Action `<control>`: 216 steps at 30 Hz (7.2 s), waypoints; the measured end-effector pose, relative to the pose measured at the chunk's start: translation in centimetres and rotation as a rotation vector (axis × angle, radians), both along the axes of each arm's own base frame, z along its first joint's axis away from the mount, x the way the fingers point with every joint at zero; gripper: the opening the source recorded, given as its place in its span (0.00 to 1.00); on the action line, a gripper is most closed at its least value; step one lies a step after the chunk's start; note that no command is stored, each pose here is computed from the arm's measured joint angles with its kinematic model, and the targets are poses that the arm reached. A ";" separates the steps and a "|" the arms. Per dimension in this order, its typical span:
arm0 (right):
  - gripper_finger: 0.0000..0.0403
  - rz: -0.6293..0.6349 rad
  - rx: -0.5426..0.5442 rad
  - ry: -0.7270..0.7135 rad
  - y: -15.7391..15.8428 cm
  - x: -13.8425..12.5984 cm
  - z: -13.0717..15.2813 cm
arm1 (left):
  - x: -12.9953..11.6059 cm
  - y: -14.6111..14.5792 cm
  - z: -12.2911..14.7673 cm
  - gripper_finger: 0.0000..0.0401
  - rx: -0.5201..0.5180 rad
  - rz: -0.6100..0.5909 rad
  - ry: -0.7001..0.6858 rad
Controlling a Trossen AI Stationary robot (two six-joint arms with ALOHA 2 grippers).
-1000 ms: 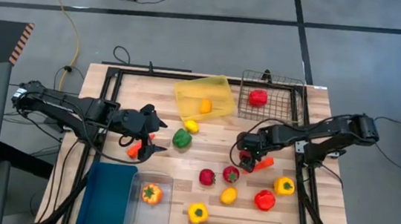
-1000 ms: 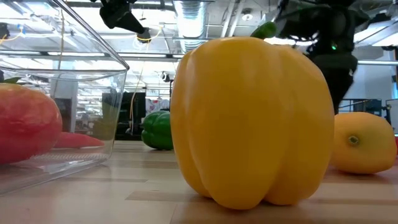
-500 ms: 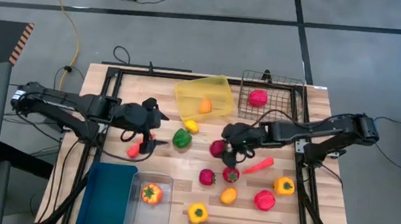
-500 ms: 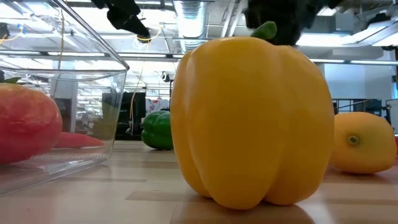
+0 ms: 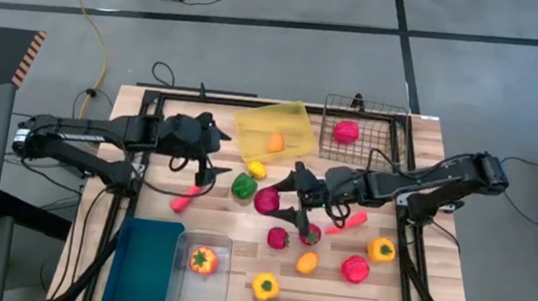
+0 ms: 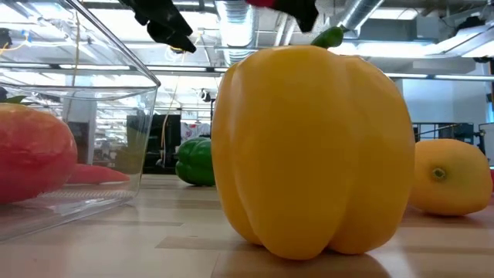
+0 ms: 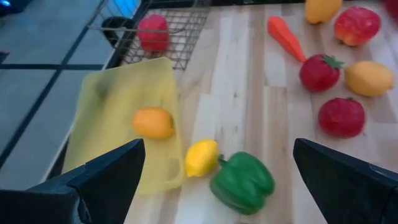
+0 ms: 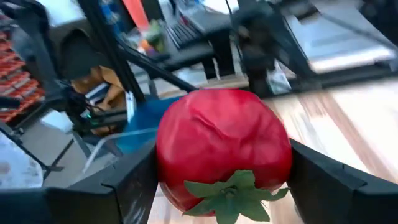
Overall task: Sort produce into baskets
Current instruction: Put the top right red tomato into the transparent bin, then put the bottom yellow bell pepper into the wire basket
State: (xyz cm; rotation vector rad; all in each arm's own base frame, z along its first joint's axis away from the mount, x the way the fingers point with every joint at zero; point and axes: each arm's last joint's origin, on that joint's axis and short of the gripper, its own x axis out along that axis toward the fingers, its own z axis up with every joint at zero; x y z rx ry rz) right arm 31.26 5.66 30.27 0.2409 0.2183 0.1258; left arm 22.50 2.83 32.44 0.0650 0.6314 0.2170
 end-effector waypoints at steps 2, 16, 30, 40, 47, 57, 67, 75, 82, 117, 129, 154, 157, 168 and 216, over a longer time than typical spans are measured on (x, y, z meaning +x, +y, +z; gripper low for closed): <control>0.82 0.013 -0.003 -0.049 0.4 0.5 0.1 | -0.1 0.5 0.0 0.99 -0.002 0.013 0.001; 0.82 0.261 -0.015 -0.029 3.9 9.2 -3.8 | -0.3 2.6 0.3 0.99 -0.018 0.028 -0.039; 0.83 0.375 0.178 0.195 4.5 15.2 -7.8 | -0.2 2.5 0.3 0.99 -0.068 -0.038 -0.056; 0.84 0.387 0.296 0.305 4.1 16.3 -11.6 | -0.2 2.5 0.3 0.99 -0.060 -0.043 -0.054; 0.84 0.391 0.286 0.284 4.0 16.3 -11.2 | -0.2 2.5 0.3 0.99 -0.060 -0.043 -0.054; 0.85 0.390 0.281 0.232 3.8 16.5 -10.8 | -0.2 2.5 0.3 0.99 -0.049 -0.050 -0.047; 0.98 0.385 0.280 0.228 3.5 16.5 -10.7 | -0.2 2.5 0.3 0.99 -0.043 -0.054 -0.046; 0.98 0.373 0.294 0.231 3.1 16.6 -10.7 | -0.2 2.5 0.3 0.99 -0.044 -0.054 -0.046; 0.98 0.390 0.380 0.261 1.9 16.6 -10.3 | -0.2 2.5 0.3 0.99 -0.044 -0.054 -0.046; 0.98 0.365 0.072 0.446 8.3 6.1 0.7 | -0.2 2.5 0.3 0.99 -0.047 -0.053 -0.041; 0.98 0.448 -0.022 0.436 11.2 4.9 0.5 | -0.3 2.4 0.1 0.99 -0.052 -0.053 -0.023; 0.98 0.348 -0.483 0.579 15.9 3.7 -5.4 | -0.3 2.4 0.1 0.99 -0.081 -0.030 -0.032; 0.98 0.378 -0.530 0.581 16.4 4.1 -6.7 | -0.3 2.4 0.1 0.99 -0.081 -0.030 -0.032; 0.98 0.389 -0.530 0.603 17.0 4.5 -8.1 | -0.3 2.4 0.1 0.99 -0.082 -0.030 -0.031; 0.98 0.342 -0.452 0.711 17.3 6.1 -13.0 | -0.5 2.4 -0.1 0.99 -0.090 -0.034 -0.007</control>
